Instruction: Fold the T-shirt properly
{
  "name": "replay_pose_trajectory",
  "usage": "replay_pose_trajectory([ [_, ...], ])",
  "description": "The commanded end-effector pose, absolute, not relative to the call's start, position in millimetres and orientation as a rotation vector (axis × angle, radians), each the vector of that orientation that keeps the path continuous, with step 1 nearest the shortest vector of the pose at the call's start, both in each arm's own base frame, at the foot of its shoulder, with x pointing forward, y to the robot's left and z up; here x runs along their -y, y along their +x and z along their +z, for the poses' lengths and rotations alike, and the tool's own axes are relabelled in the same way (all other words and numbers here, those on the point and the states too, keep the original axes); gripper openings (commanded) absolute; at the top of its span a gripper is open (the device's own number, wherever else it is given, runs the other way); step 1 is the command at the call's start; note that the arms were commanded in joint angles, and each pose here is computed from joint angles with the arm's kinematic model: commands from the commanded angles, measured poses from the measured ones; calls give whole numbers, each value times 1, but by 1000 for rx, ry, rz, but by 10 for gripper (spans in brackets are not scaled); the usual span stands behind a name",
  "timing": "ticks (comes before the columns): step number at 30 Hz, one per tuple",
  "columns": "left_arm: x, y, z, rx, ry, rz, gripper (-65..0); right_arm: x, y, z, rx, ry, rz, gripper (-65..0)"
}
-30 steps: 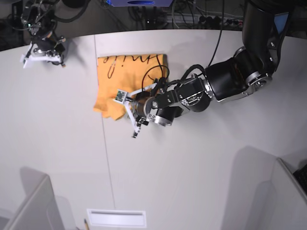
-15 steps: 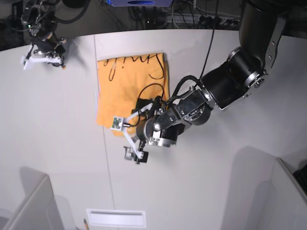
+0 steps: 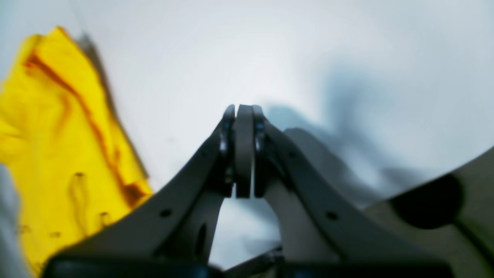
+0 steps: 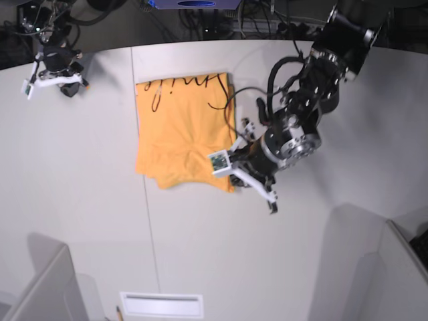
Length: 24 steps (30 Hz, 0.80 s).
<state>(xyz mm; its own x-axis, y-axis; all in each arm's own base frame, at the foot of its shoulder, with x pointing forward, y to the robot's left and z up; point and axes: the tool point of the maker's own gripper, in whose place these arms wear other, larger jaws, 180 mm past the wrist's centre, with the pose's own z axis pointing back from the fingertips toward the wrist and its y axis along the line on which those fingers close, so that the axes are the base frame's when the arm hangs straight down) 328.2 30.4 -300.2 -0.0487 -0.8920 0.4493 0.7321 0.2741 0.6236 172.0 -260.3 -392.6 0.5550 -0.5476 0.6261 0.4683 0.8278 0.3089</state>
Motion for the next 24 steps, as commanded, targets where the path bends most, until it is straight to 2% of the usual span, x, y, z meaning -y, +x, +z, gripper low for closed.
replay_pose_trajectory([
  [1,-31,325,-293,965,209,-1305,-650,266,180,-380,839,65,-546,-650],
  [5,-59,287,-329,878,138,-1224,-650,261,177,-374,892,-48,-364,-650],
  [11,-37,197,-349,1023,-264,-1192,-650,254,157,-354,1055,-209,-250,-650],
  [16,-25,121,-346,1056,-539,-1147,-650,248,125,-349,1074,-309,-163,-650],
  [24,-57,45,-368,841,-578,-1084,-650,224,63,-379,889,-246,-125,-650],
])
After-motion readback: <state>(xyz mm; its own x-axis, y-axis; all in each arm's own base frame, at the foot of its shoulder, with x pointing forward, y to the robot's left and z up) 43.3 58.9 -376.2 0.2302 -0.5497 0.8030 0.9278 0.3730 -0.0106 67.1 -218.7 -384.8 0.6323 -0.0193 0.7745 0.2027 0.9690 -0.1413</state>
